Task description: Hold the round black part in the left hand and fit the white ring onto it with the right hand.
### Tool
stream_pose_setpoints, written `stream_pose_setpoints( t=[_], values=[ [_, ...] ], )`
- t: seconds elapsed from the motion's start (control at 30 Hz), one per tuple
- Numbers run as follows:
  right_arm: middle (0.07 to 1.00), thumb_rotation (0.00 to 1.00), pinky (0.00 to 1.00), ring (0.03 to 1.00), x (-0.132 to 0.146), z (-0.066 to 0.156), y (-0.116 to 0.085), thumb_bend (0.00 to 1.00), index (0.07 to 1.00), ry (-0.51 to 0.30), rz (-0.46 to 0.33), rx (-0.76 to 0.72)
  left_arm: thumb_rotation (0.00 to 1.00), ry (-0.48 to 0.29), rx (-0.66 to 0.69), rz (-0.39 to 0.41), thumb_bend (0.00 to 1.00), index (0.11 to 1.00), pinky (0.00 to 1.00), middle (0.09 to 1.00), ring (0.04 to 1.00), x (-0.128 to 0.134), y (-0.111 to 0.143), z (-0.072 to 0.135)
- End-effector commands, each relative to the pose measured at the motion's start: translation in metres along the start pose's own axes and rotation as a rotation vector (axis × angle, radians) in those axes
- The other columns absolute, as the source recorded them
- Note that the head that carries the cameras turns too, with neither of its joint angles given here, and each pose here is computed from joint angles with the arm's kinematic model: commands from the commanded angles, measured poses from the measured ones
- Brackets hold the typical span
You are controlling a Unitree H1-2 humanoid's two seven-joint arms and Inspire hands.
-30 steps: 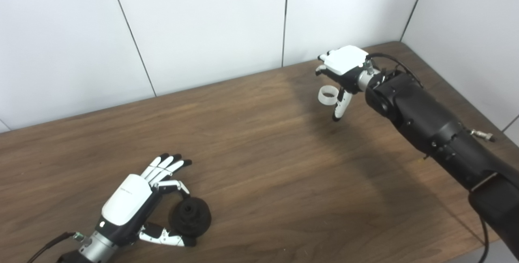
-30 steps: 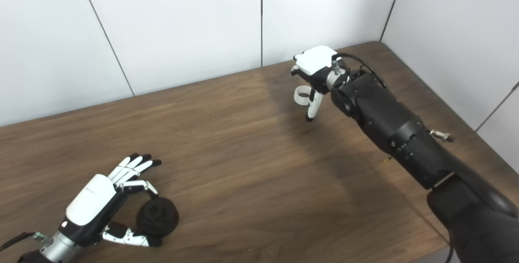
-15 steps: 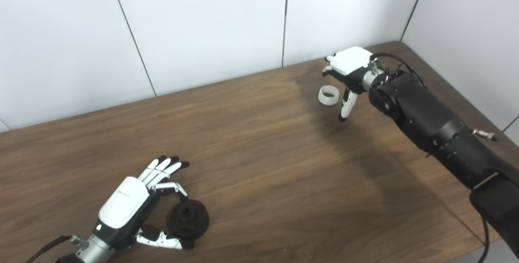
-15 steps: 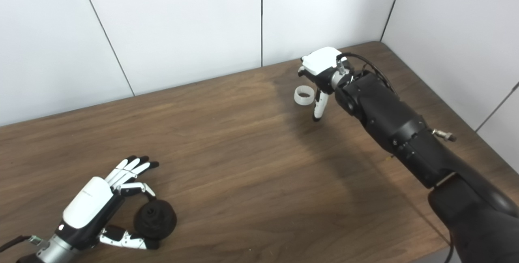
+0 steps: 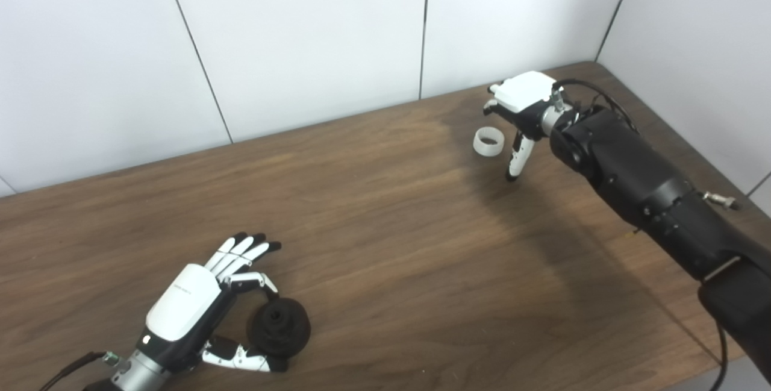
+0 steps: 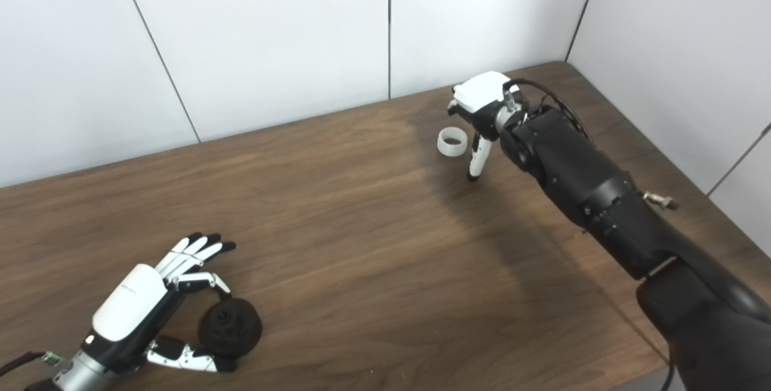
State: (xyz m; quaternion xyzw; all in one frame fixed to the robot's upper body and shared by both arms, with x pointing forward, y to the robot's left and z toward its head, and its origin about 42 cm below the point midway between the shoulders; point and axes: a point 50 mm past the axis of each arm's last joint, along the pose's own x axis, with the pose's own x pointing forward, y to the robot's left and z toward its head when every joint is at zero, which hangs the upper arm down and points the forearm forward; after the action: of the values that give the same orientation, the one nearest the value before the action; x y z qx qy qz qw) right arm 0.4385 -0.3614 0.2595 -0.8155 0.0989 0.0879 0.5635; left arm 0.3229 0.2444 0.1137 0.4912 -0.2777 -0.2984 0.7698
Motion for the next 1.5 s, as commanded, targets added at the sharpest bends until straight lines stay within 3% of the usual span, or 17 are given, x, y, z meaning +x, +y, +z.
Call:
stream_pose_setpoints(
  t=[0.0,1.1,1.47],
  values=[
    [1.000,0.40,1.00,1.000,0.000,-0.015,-0.025,0.97,0.870,0.064,-0.067,-0.007,0.05,0.038,0.028,-0.086,0.52,0.479,1.00,0.924,0.970,-0.021,-0.005,-0.006],
    [1.000,0.43,1.00,1.000,0.022,0.003,-0.028,1.00,0.867,0.014,-0.061,0.031,0.05,0.043,0.020,-0.085,0.52,0.479,1.00,0.928,0.962,-0.028,-0.006,-0.001],
    [1.000,0.40,1.00,1.000,0.025,0.005,-0.041,0.98,0.877,0.007,-0.058,0.023,0.05,0.047,0.019,-0.088,0.52,0.479,1.00,0.929,0.963,-0.030,-0.007,0.001]
  ],
)
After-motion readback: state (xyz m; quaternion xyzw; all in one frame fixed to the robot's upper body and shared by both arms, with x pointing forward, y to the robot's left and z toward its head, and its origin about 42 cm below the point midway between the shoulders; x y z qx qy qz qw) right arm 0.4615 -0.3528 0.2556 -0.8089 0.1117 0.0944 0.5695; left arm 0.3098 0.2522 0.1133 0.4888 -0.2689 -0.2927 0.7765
